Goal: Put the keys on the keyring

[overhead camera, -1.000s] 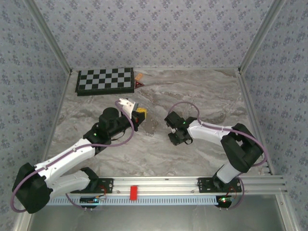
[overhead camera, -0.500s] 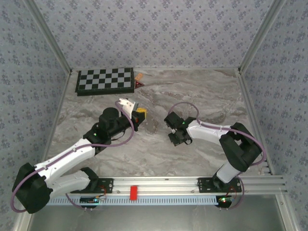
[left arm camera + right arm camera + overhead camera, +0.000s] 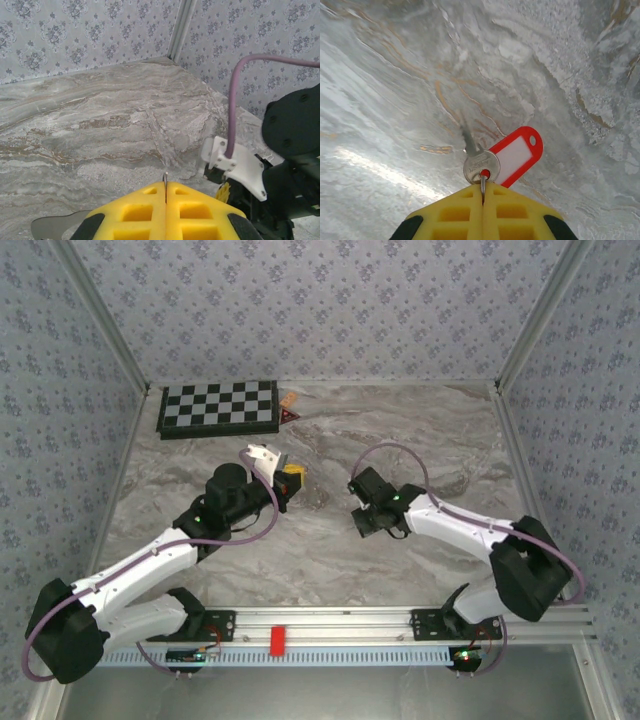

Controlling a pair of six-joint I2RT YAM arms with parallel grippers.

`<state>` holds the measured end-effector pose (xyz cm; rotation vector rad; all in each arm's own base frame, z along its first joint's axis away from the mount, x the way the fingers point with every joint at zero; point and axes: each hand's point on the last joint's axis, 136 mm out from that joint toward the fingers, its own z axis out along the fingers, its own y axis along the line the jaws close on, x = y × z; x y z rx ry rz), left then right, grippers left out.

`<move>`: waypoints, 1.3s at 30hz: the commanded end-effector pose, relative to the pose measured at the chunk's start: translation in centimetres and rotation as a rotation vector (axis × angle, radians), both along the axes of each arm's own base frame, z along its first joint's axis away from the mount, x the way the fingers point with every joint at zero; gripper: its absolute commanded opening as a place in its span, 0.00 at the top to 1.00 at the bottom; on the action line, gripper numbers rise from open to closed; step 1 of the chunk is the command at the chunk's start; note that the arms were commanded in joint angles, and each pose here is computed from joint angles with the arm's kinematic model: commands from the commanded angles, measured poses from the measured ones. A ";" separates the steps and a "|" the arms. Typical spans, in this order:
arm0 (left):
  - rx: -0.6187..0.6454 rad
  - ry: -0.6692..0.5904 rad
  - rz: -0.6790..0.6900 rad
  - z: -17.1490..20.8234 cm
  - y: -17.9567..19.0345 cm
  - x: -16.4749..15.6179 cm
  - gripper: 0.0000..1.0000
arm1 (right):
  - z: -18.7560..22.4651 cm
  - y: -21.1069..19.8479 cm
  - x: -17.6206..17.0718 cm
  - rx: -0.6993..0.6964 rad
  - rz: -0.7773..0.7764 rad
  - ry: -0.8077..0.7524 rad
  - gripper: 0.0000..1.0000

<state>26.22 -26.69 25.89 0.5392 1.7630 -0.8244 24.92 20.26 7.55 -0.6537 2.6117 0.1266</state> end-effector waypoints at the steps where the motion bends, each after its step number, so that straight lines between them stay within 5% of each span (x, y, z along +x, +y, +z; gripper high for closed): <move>1: -0.037 -0.056 -0.001 2.2 -0.1 -0.1 1.00 | 0.0 0.4 -0.4 0.035 0.028 -0.001 1.00; 24: -0.039 -0.054 -0.011 2.2 -0.3 -0.3 1.00 | -5.6 1.8 -2.8 -0.028 -0.031 0.195 0.98; 30: -0.042 -0.058 -0.010 2.4 -0.2 -0.4 1.00 | -4.0 2.1 -2.6 -0.006 -0.016 0.189 0.79; 39: -0.044 -0.059 -0.006 2.4 -0.2 -0.4 1.00 | -1.4 1.7 -1.4 0.009 -0.008 0.166 0.75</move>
